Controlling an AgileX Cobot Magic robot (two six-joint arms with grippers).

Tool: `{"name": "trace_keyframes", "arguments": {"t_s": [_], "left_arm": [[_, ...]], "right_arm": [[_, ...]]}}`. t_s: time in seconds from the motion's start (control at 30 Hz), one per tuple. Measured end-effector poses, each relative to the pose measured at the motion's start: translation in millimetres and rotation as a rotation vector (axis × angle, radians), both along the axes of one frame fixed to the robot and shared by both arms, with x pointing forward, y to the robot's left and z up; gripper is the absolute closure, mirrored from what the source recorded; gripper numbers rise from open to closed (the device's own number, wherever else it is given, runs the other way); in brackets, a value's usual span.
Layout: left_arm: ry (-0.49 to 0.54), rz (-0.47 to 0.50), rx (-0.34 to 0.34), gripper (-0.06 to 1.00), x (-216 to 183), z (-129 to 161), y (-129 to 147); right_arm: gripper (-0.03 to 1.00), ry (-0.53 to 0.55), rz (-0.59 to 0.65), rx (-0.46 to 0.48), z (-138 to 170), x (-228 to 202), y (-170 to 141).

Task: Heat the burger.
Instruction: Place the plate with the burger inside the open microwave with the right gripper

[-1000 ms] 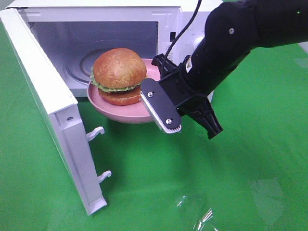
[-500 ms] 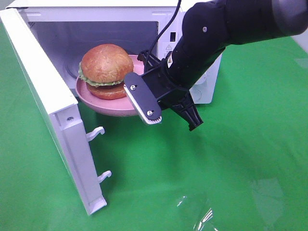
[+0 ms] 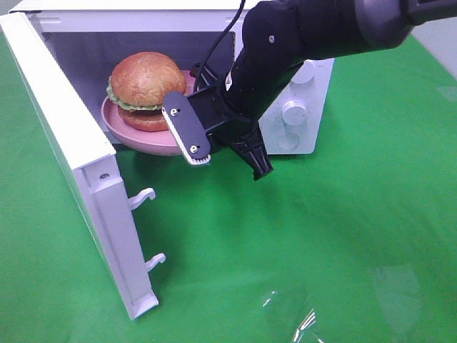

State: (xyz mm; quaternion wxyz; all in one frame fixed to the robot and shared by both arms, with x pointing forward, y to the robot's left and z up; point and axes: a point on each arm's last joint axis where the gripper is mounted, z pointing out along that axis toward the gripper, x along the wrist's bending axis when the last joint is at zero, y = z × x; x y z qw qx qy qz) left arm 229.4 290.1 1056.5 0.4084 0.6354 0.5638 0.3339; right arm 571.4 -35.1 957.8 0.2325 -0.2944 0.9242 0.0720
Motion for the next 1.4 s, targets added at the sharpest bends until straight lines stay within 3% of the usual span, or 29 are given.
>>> {"name": "trace_keyframes", "arguments": {"t_s": [1.4], "left_arm": [[0.0, 0.0, 0.0, -0.04, 0.0, 0.0, 0.0]], "right_arm": [[0.92, -0.018, -0.216, 0.06, -22.7, 68.3, 40.8]]}}
